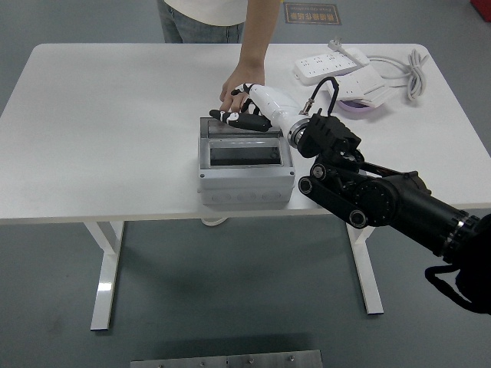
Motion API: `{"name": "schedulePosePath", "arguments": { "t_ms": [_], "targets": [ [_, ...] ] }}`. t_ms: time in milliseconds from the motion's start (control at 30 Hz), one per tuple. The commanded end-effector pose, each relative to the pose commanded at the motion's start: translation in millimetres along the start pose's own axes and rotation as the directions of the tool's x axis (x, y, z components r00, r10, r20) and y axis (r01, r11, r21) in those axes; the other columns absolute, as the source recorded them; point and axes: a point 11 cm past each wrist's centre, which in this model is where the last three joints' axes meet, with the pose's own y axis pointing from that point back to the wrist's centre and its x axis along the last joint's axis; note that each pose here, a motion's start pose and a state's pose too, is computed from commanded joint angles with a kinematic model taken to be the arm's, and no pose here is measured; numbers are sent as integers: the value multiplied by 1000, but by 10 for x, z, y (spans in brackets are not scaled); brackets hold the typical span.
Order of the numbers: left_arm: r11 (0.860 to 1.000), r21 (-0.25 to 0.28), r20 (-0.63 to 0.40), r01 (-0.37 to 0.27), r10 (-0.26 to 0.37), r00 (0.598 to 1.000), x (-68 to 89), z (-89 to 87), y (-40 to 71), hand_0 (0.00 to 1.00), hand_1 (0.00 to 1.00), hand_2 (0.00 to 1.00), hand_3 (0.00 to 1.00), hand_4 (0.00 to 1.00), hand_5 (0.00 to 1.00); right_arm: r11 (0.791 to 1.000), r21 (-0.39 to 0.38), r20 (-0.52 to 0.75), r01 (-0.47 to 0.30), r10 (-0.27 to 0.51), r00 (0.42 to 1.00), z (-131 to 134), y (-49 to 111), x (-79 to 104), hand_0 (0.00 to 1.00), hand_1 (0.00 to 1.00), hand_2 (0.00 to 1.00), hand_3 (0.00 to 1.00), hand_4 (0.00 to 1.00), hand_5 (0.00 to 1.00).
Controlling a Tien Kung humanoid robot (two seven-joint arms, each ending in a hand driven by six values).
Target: Fetch the battery,place it into the box,close the lid of the box
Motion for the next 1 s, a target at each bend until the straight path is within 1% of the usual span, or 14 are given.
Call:
{"name": "schedulePosePath", "arguments": {
  "t_ms": [367, 400, 567, 600, 767, 800, 967, 1000],
  "targets": [
    [1000, -3, -1, -3, 3, 1000, 6, 11, 3, 656, 692, 546, 531, 336, 2, 1000, -2, -13, -3, 3, 1000, -11, 0, 15, 424, 428, 557, 786, 998, 998],
    [1000, -3, -1, -3, 3, 1000, 5, 11, 2, 656, 692, 545, 531, 336, 2, 1000, -3, -14, -2, 2, 1000, -10, 1, 14, 407, 424, 559, 785, 998, 998],
    [1000, -3, -3, -2, 2, 1000, 0, 8, 1, 656, 692, 545, 531, 336, 2, 1000, -8, -22, 4, -4, 1000, -5, 11, -5, 407, 424, 559, 785, 998, 998],
    [1000, -4, -3, -2, 2, 1000, 0, 8, 1, 657, 693, 545, 531, 336, 2, 1000, -9, -24, 5, -5, 1000, -3, 13, -9, 382, 406, 547, 782, 997, 998],
    [1000, -2, -5, -2, 2, 1000, -6, -1, -1, 657, 693, 545, 531, 336, 2, 1000, -15, -31, 9, -10, 999, 9, 26, -22, 382, 406, 547, 782, 997, 998],
    [1000, -2, -5, -2, 2, 1000, -7, -2, -1, 656, 692, 546, 531, 335, 2, 1000, -16, -32, 10, -10, 999, 11, 27, -23, 352, 382, 506, 749, 996, 998],
    [1000, -2, -5, -1, 1, 1000, -11, 0, -1, 656, 692, 546, 531, 335, 2, 1000, -20, -33, 9, -9, 999, 18, 31, -26, 352, 382, 506, 749, 996, 998],
    [1000, -2, -5, -1, 1, 1000, -11, 1, -1, 656, 692, 546, 530, 334, 2, 1000, -21, -33, 9, -10, 999, 21, 32, -27, 309, 339, 472, 720, 991, 998]
  ]
}}
